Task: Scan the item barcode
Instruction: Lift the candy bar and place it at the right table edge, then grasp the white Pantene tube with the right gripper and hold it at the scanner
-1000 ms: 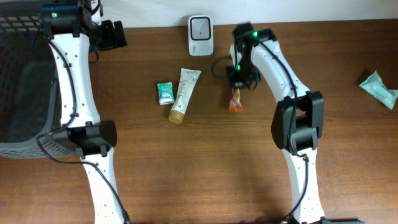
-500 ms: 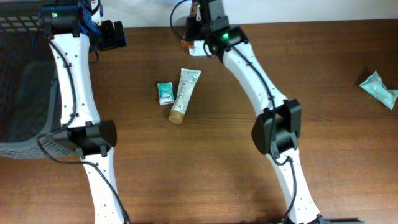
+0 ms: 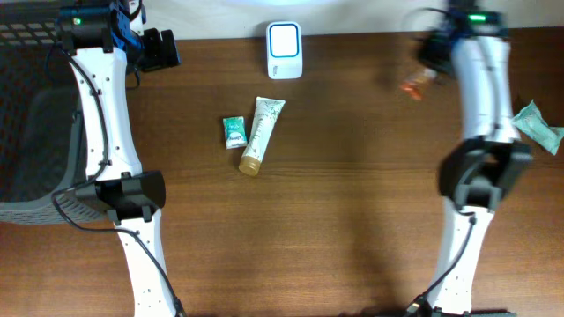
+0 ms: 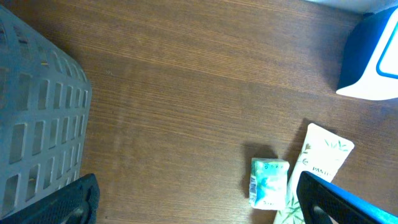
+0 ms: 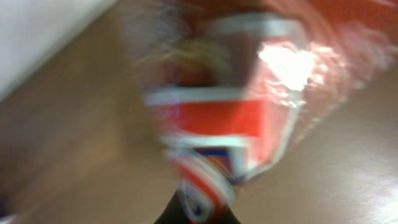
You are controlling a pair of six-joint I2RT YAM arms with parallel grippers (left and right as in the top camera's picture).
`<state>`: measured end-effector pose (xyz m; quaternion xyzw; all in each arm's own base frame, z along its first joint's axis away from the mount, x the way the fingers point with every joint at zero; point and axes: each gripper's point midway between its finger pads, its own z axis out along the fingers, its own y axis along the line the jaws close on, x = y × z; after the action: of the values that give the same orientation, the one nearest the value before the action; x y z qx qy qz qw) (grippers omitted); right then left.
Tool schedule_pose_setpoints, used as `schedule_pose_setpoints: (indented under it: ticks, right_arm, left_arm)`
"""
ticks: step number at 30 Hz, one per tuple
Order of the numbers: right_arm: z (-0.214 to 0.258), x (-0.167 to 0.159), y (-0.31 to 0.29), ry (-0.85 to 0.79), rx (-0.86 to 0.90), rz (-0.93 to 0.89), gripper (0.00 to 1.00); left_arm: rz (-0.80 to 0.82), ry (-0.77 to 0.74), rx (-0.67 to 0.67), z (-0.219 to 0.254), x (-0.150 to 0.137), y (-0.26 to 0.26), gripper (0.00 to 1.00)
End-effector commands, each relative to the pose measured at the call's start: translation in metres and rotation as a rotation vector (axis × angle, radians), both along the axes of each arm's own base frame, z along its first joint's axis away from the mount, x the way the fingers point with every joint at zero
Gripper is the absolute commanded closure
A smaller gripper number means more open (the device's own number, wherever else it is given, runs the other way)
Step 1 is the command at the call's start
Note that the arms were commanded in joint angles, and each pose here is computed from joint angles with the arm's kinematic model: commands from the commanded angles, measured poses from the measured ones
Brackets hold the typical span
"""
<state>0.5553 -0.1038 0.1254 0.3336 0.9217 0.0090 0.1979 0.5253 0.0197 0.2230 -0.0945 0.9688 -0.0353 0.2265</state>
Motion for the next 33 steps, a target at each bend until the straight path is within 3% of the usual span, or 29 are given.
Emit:
schedule_pose_setpoints:
  ticks: [1,2,3,4,5,6,10,14,21,24,28,30,33]
  right_arm:
    - [-0.003,-0.062,-0.098,0.152,-0.089,-0.219,0.96]
    - [-0.007,-0.075,-0.114,0.181,-0.080,-0.253,0.91]
    - [-0.011,-0.086,-0.125,0.203,-0.068,-0.279,0.70]
    - [-0.015,-0.101,-0.140,0.228,-0.034,-0.316,0.36]
    - [-0.018,-0.110,-0.147,0.238,0.012,-0.335,0.14]
    - [-0.019,-0.113,-0.148,0.236,0.045,-0.338,0.08]
    - [-0.006,-0.103,-0.116,0.170,0.229,-0.205,0.07]
    - [0.028,-0.073,-0.002,-0.001,0.582,0.276,0.07]
    - [0.029,-0.088,0.220,0.122,0.614,0.848,0.07]
    - [0.010,-0.082,0.283,0.169,0.520,0.801,0.07]
    - [-0.020,-0.069,0.332,0.165,0.285,0.576,0.22]
    - [-0.032,-0.071,0.355,0.142,0.188,0.482,0.24]
    - [-0.058,-0.081,0.396,0.128,0.176,0.516,0.24]
  left_arm:
    - [-0.013,0.008,-0.002,-0.003,0.000,-0.001,0.01]
    - [-0.013,0.008,-0.002,-0.003,0.000,-0.001,0.01]
    - [-0.013,0.008,-0.002,-0.003,0.000,-0.001,0.01]
    - [-0.013,0.008,-0.002,-0.003,0.000,-0.001,0.01]
    - [-0.013,0.008,-0.002,-0.003,0.000,-0.001,0.01]
    - [-0.013,0.008,-0.002,-0.003,0.000,-0.001,0.01]
    - [-0.013,0.008,-0.002,-0.003,0.000,-0.001,0.01]
    - [-0.013,0.008,-0.002,-0.003,0.000,-0.001,0.01]
    - [-0.013,0.008,-0.002,-0.003,0.000,-0.001,0.01]
    - [-0.013,0.008,-0.002,-0.003,0.000,-0.001,0.01]
    - [-0.013,0.008,-0.002,-0.003,0.000,-0.001,0.01]
    - [-0.013,0.008,-0.002,-0.003,0.000,-0.001,0.01]
    - [-0.013,0.008,-0.002,-0.003,0.000,-0.001,0.01]
